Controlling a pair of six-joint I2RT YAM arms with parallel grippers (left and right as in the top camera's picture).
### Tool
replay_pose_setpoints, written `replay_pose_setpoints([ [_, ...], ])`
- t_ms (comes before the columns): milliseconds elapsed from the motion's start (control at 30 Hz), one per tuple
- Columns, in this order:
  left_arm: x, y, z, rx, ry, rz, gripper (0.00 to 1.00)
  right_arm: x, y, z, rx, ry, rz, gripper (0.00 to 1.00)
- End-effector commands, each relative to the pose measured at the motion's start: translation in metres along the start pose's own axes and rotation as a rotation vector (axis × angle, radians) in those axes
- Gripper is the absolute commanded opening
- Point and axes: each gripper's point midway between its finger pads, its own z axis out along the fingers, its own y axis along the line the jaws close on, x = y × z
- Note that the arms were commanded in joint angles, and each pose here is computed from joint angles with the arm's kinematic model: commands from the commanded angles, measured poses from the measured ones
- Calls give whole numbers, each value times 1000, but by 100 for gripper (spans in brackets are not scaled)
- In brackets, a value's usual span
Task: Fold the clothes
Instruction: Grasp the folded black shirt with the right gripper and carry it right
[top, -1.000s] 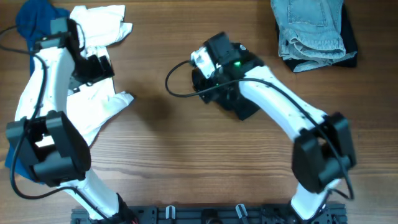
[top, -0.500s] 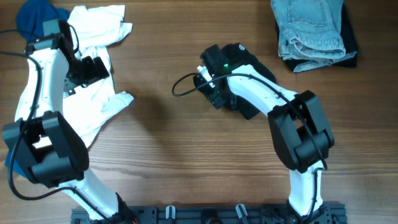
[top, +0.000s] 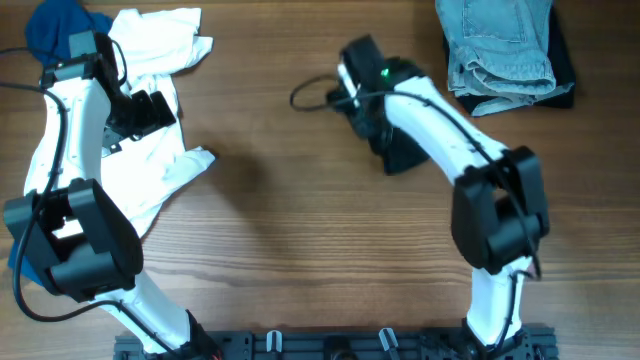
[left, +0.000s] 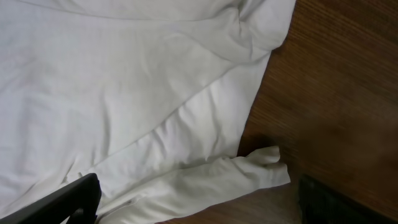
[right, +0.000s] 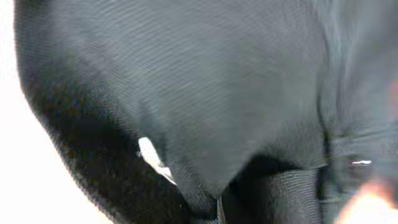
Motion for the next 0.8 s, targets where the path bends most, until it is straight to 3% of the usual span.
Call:
replay_pose_setpoints([
  [0, -5, 2, -10, -2, -32, 8, 100, -64, -48, -133, 107, -330, 52, 4],
  [100, -5, 2, -10, -2, -33, 8, 100, -76, -98, -190, 223, -452, 111, 4],
  [400, -6, 2, -10, -2, -36, 7, 100, -59, -272, -223, 617, -521, 187, 4],
  [467, -6, 2, -10, -2, -36, 7, 100, -52, -304, -211, 669, -505, 200, 4],
  [633, -5, 2, -10, -2, -33, 7, 100, -23, -370, -124, 756, -338, 236, 4],
  [767, -6, 2, -10, -2, -36, 7, 100, -17, -385, -58, 740, -300, 257, 4],
])
